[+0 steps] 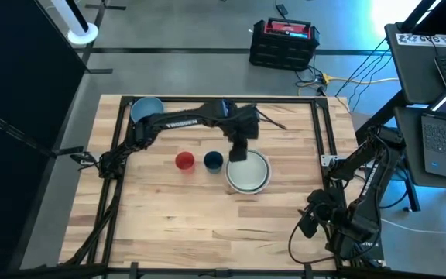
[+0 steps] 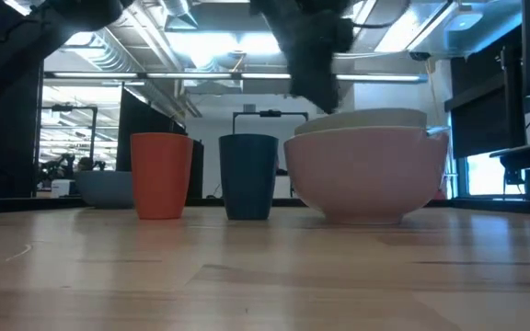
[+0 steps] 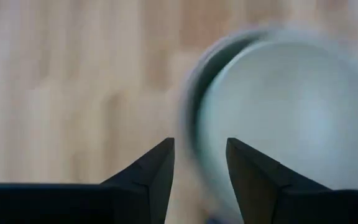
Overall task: Nest bowls inside each other
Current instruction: Stack the blue bowl on the white bowl, then stack the orange cup on the blue cup
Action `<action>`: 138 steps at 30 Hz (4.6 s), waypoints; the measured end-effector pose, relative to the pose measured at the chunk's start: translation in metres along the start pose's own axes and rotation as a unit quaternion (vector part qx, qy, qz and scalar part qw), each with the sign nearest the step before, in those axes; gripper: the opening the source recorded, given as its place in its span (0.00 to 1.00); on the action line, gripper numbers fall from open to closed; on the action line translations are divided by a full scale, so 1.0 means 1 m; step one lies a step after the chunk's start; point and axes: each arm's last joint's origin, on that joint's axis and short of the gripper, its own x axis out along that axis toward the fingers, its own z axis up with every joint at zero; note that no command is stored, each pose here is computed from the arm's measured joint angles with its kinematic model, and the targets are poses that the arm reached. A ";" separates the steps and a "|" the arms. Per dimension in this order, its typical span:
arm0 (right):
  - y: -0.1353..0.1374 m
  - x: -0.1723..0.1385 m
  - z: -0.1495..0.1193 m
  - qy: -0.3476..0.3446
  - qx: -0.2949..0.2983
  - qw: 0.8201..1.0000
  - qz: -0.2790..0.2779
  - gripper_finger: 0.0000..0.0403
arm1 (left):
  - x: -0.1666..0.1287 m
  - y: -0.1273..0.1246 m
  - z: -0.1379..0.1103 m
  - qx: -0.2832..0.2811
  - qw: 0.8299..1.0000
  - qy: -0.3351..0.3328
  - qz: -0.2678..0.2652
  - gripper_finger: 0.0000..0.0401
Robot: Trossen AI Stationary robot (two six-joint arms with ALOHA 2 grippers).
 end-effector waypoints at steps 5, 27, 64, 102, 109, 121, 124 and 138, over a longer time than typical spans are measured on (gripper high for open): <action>0.001 0.009 -0.006 0.003 -0.008 1.000 0.016 0.59 | -0.045 0.034 -0.043 -0.090 0.987 0.112 0.074 0.33; 0.005 0.032 0.004 0.000 0.013 1.000 0.018 0.59 | -0.065 0.148 -0.256 -0.516 0.815 0.198 0.176 0.28; 0.006 0.034 0.007 0.017 0.017 1.000 0.013 0.59 | -0.023 0.127 -0.252 -0.381 0.894 0.190 0.141 0.00; -0.003 0.051 -0.001 0.019 -0.027 0.999 0.002 0.59 | -0.005 -0.145 0.001 0.208 0.978 0.015 -0.006 0.00; -0.003 0.051 -0.001 0.024 -0.024 0.999 0.004 0.59 | 0.016 -0.148 -0.004 0.244 0.968 0.059 -0.014 0.00; -0.002 0.050 -0.002 0.028 -0.020 0.999 0.007 0.59 | 0.030 -0.148 -0.005 0.291 0.954 0.069 -0.014 0.09; -0.002 0.050 -0.002 0.028 -0.020 0.999 0.007 0.59 | 0.026 -0.147 -0.005 0.287 0.955 0.072 -0.011 0.16; -0.002 0.051 -0.001 0.021 -0.022 1.000 0.007 0.59 | -0.038 -0.125 -0.020 0.157 0.980 0.118 0.038 0.31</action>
